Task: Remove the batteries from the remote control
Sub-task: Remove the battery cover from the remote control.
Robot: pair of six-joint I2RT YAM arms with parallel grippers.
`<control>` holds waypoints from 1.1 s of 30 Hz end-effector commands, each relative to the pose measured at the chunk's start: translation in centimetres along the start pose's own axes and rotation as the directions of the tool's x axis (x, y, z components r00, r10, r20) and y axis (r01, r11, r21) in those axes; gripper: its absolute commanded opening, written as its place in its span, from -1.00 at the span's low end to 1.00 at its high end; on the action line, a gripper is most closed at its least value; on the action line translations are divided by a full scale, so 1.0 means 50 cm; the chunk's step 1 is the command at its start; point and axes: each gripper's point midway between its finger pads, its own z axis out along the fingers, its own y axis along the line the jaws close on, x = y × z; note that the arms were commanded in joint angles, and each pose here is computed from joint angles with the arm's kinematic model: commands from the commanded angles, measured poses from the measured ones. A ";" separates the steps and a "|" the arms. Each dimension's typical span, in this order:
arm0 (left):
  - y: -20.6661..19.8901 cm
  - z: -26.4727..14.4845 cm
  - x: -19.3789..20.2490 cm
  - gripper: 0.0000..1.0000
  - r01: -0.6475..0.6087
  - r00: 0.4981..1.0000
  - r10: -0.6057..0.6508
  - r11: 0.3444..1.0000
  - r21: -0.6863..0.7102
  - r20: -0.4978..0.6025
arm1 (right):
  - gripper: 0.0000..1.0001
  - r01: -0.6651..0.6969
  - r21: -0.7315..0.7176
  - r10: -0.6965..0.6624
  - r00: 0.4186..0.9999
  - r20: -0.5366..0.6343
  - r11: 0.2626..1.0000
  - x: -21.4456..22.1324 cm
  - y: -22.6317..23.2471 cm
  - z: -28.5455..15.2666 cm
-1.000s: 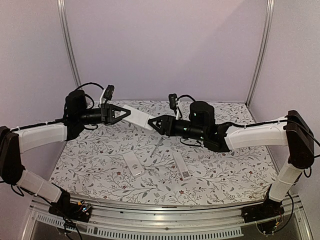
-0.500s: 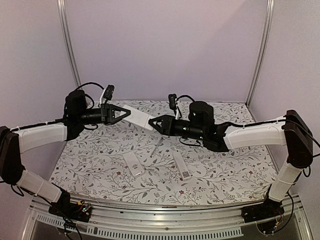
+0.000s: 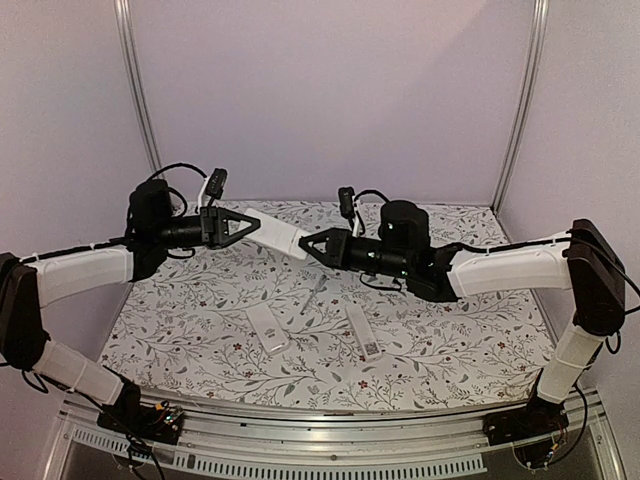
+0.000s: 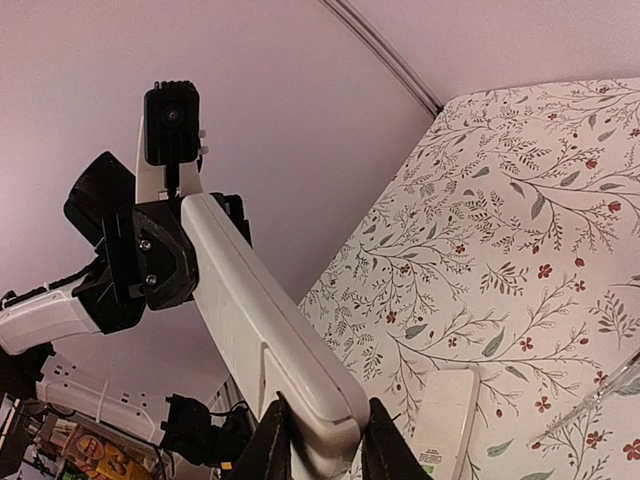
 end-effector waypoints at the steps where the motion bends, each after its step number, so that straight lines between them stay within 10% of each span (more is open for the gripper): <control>1: -0.021 -0.007 -0.001 -1.00 -0.039 0.999 0.039 0.999 0.020 0.009 | -0.61 -0.012 0.038 0.012 1.000 -0.014 0.999 0.016 -0.033 0.004; 33: -0.031 -0.014 -0.009 -1.00 -0.065 0.998 0.064 0.998 0.017 0.018 | -0.72 -0.049 0.042 0.049 0.999 -0.011 0.998 0.016 -0.039 -0.024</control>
